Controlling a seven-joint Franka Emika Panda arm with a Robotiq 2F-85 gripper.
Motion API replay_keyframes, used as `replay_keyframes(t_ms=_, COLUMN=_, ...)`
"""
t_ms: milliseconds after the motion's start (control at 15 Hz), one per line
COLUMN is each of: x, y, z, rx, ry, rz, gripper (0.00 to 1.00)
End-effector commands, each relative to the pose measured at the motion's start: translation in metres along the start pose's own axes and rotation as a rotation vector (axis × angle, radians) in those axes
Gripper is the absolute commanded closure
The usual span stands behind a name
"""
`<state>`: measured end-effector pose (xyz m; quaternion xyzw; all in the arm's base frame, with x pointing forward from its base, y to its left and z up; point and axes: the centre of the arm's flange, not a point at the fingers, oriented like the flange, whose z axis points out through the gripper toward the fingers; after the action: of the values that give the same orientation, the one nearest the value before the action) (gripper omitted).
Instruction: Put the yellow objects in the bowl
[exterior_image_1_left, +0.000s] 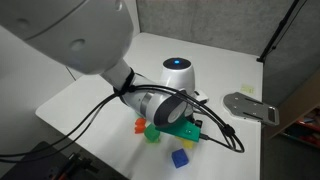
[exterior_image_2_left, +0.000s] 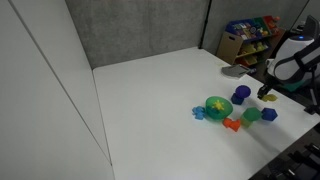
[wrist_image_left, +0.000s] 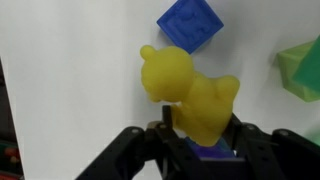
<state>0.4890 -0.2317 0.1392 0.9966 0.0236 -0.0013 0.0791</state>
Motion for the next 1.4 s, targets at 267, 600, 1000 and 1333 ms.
replay_keyframes(t_ms=267, x=-0.010, y=-0.055, z=-0.057, rx=0.035, ry=-0.006, rz=-0.054, gripper=0.75)
replay_keyframes(t_ms=600, x=0.022, y=-0.115, z=-0.077, rx=0.051, ry=0.021, rz=-0.068, gripper=0.75)
replay_keyframes(t_ms=1000, x=0.058, y=-0.189, z=-0.080, rx=0.063, ry=0.056, rz=-0.061, gripper=0.75)
replay_keyframes(t_ms=1333, x=0.091, y=-0.230, z=-0.080, rx=0.055, ry=0.097, rz=-0.016, gripper=0.75)
